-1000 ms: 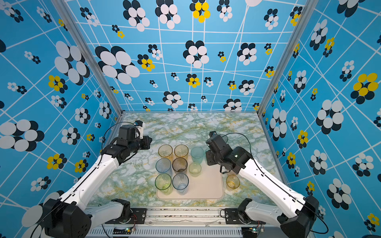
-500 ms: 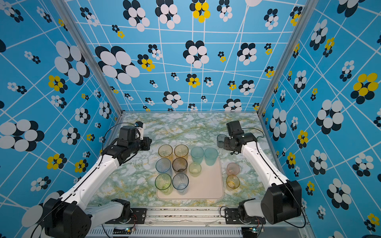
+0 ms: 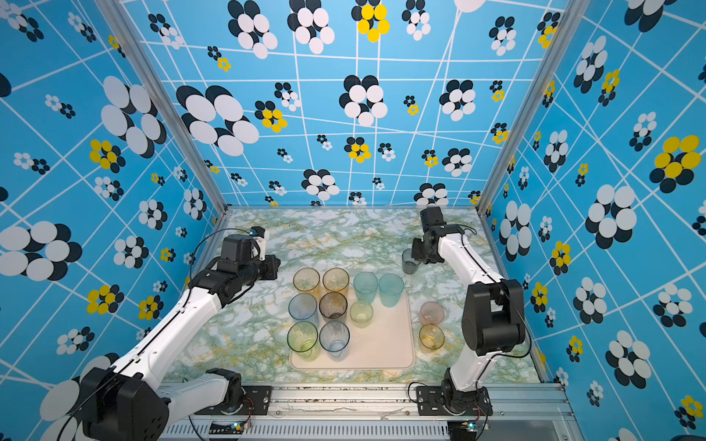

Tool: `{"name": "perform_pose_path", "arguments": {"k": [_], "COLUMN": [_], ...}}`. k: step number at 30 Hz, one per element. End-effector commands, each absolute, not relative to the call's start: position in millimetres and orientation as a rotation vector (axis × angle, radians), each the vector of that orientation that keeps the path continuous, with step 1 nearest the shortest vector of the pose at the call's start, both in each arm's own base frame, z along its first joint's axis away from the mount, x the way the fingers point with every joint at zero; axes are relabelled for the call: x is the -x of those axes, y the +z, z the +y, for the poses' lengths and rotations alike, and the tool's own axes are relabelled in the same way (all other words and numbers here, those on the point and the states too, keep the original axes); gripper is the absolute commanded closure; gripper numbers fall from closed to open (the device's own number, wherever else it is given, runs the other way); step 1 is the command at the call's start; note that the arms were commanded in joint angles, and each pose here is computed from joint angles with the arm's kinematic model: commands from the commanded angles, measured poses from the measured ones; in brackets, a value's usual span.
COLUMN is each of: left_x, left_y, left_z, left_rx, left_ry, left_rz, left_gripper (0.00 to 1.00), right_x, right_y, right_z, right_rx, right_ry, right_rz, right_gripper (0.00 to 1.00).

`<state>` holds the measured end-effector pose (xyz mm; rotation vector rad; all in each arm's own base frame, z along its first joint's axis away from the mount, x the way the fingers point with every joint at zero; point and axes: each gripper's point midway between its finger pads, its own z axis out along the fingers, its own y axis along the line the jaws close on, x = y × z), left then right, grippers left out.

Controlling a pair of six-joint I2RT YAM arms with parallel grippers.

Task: Place the glasses into the tray
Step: Pick up the glass from the top-right of the table.

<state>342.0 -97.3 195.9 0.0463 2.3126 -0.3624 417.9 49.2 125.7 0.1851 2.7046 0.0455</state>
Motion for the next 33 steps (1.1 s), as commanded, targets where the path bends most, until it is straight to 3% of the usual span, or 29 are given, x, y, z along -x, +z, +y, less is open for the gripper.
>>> {"name": "perform_pose_path", "arguments": {"k": [1, 33], "left_x": [-337, -340], "left_y": [196, 195], "left_z": [-94, -90], "left_rx": [-0.067, -0.061], "left_ry": [-0.334, -0.323], "left_rz": [2.313, 2.314], "left_gripper": [0.83, 0.83], "right_x": [-427, -433], "right_y": [128, 91], "right_z": [46, 41], "right_rx": [-0.174, -0.210], "right_ry": [0.044, 0.102], "right_rz": [2.708, 2.797], "right_gripper": [0.76, 0.81]}}
